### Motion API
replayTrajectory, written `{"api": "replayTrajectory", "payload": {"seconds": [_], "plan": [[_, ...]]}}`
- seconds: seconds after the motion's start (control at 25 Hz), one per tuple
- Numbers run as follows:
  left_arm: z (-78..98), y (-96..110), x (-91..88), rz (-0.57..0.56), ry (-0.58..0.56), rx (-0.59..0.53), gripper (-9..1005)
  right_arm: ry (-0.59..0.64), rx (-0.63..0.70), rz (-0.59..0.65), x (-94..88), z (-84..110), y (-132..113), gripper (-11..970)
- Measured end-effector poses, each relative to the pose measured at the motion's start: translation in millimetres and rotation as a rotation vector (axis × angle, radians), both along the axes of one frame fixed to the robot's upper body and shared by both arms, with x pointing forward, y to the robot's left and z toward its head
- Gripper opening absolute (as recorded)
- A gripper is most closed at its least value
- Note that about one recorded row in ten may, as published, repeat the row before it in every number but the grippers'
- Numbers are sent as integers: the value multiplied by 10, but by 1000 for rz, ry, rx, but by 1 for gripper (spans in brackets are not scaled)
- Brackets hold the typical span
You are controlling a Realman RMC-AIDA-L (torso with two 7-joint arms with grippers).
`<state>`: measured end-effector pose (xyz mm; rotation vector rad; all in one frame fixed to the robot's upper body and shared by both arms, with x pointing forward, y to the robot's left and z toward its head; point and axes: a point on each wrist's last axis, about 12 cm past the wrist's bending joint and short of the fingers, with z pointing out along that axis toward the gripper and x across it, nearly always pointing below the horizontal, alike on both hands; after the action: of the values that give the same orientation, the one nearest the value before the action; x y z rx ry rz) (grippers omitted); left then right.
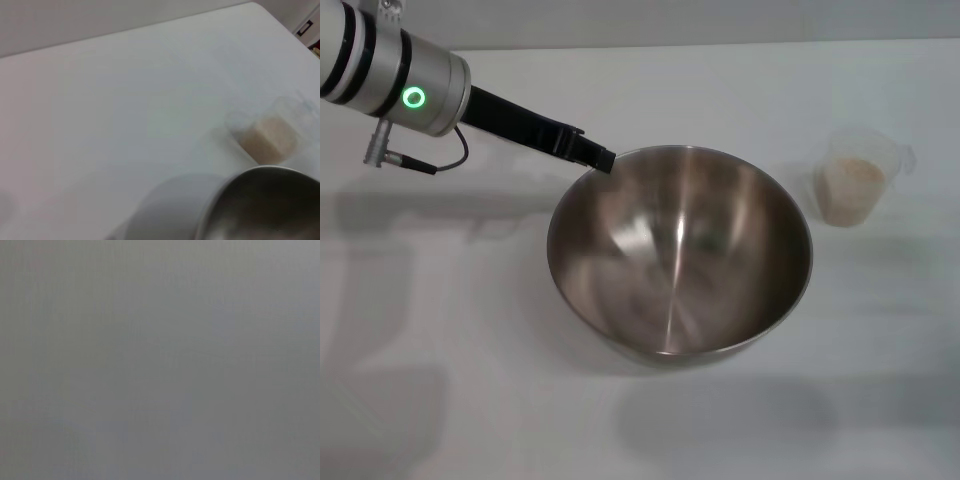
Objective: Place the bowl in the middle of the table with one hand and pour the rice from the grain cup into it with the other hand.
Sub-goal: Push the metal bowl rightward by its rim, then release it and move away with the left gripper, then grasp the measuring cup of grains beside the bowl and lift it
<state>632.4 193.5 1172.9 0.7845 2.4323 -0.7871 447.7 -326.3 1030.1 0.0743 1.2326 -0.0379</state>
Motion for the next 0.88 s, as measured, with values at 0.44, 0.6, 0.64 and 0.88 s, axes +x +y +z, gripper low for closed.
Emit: {"api": "replayTrajectory", "payload": {"seconds": [0.44, 0.6, 0.64, 0.88], "plan": [[717, 440, 207, 208, -450, 58, 605, -4, -2, -5, -18, 1, -12, 662], [983, 644, 84, 362, -867, 131, 653, -7, -2, -5, -27, 3, -12, 663], [986, 649, 39, 399, -959, 147, 653, -8, -3, -6, -29, 4, -14, 663], [474, 528, -432, 639, -1389, 183, 654, -8, -6, -9, -39, 3, -26, 661]]}}
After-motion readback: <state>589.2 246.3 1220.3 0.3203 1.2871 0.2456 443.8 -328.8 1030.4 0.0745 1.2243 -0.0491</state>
